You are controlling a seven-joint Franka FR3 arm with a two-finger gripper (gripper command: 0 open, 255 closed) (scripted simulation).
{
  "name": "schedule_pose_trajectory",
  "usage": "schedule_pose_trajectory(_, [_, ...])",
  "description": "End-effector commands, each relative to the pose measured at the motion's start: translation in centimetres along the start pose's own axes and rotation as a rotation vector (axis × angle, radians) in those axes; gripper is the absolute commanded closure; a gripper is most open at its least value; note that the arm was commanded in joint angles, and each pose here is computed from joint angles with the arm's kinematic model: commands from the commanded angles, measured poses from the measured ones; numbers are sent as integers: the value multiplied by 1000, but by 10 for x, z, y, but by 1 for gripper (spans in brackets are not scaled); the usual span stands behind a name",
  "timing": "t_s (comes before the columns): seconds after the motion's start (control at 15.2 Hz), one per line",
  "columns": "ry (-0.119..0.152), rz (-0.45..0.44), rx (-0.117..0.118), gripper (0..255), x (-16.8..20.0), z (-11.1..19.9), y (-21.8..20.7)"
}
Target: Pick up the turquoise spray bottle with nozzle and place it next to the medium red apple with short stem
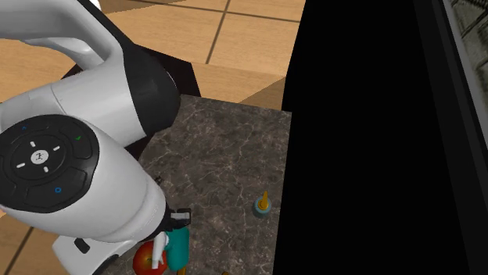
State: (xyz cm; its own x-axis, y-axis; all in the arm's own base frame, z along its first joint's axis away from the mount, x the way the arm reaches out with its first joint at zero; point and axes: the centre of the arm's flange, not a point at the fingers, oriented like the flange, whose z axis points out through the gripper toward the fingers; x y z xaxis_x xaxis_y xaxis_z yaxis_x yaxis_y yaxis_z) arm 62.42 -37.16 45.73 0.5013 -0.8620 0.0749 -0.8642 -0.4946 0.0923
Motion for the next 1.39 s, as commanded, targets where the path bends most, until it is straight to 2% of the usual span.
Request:
schedule_pose_trajectory(0.0, [0,0,0,255,-2,10,-2])
schedule_pose_trajectory(1.32, [0,0,0,255,-10,115,-11])
